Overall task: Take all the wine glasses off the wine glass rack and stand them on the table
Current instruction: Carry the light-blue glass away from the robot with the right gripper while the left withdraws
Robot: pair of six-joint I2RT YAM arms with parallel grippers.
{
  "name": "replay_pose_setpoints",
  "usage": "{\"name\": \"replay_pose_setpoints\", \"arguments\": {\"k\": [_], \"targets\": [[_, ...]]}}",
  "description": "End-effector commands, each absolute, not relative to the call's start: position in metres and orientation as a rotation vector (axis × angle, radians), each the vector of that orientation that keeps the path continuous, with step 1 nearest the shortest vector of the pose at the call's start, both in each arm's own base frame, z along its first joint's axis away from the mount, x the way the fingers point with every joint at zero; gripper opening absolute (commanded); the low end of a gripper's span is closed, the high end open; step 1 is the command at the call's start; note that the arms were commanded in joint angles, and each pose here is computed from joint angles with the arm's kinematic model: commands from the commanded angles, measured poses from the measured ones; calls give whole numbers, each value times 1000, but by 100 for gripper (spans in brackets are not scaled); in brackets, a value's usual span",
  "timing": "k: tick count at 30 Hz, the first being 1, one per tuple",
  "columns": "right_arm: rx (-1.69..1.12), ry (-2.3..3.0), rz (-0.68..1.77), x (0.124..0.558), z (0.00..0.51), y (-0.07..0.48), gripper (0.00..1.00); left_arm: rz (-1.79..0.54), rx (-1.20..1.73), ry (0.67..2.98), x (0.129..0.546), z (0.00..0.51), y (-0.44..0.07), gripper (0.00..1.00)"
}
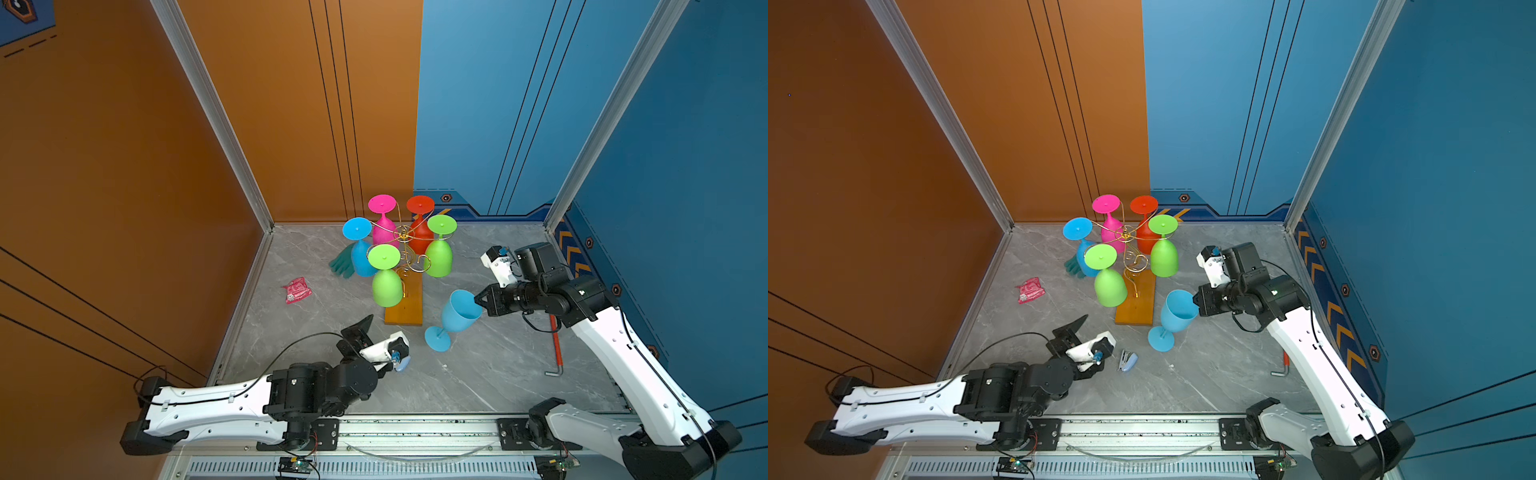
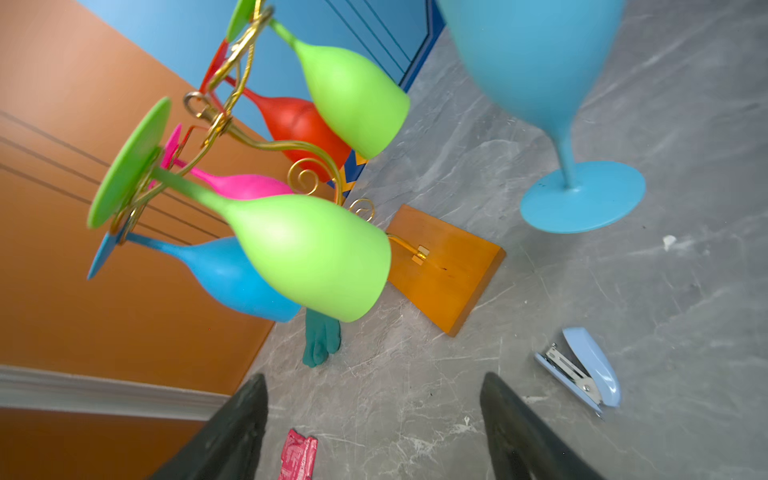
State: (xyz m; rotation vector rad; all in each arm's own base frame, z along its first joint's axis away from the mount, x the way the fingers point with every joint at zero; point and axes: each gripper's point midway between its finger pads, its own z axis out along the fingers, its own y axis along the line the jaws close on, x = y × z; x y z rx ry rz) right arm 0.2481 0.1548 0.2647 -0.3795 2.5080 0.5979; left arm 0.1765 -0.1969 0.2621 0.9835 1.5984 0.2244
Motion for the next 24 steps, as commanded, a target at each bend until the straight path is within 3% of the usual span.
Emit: {"name": "replay_pose_setpoints", "arguments": {"k": [1, 12, 24], "targets": [[-335, 2545, 361, 262, 255, 125, 0, 156, 763, 1687, 190, 277, -173, 81], [-160, 2535, 26, 313, 247, 83, 0, 151, 514, 1914, 220, 257, -116, 82], [-67, 2487, -68, 384, 245, 74, 0, 75, 312, 2048, 236, 247, -84, 83]]}}
